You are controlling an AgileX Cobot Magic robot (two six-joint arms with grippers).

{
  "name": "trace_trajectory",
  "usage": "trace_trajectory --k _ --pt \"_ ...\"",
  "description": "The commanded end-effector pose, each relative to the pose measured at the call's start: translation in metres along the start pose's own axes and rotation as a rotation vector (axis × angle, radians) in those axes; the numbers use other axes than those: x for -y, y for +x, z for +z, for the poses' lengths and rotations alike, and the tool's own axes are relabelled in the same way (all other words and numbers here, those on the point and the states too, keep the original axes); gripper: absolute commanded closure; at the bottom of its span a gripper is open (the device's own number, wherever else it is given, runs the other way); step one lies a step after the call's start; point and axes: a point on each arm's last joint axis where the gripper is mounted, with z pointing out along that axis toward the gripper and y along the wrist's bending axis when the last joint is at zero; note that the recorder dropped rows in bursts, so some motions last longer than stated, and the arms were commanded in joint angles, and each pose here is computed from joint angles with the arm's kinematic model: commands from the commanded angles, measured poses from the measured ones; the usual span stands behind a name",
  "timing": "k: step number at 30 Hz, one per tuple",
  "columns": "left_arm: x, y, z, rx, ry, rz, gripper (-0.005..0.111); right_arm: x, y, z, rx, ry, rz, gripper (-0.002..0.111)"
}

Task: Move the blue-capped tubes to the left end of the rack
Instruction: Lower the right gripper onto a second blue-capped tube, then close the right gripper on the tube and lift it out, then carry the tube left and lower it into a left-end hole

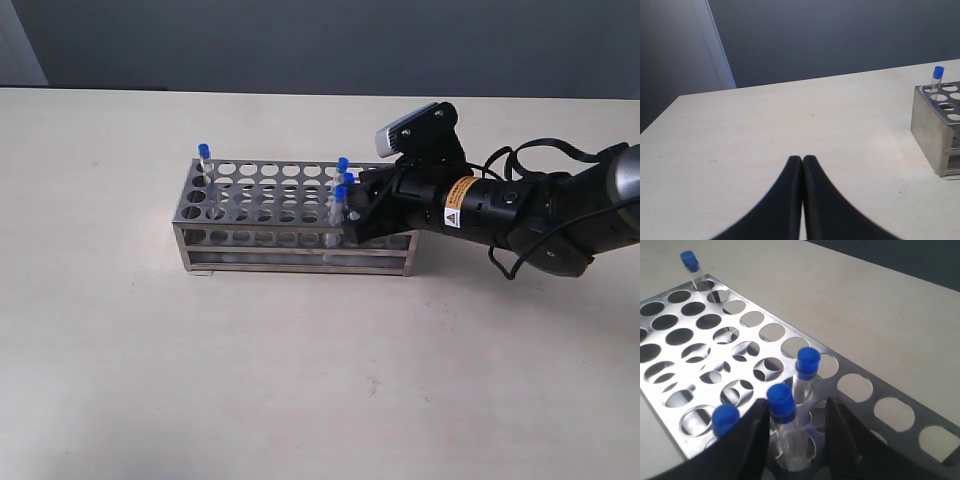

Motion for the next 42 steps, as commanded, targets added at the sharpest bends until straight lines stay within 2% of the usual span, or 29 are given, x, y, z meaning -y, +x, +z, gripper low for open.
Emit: trace_trajectory --k 1,5,13,26,34,42 --pt "0.000 -0.002 0.000 0.012 0.008 -0.003 0.106 0.001 -0.001 -0.001 0.013 0.003 0.001 0.082" --pt "0.000 -0.002 0.000 0.012 0.008 -0.003 0.106 0.001 -0.001 -0.001 0.015 0.002 0.001 0.109" --pt "0.000 -0.002 0.000 0.012 0.008 -0.003 0.106 0.001 -0.010 -0.006 0.032 0.010 -0.013 0.109" --pt "0.000 -0.002 0.000 0.012 0.008 -0.003 0.106 -0.014 -0.097 -0.063 0.251 0.055 -0.131 0.109" --pt "0.000 -0.002 0.000 0.012 0.008 -0.003 0.106 -0.053 -0.125 -0.021 0.294 -0.090 -0.192 0.109" --pt "0.000 -0.002 0.000 0.012 0.008 -0.003 0.106 -0.083 -0.118 0.046 0.267 -0.190 -0.208 0.109"
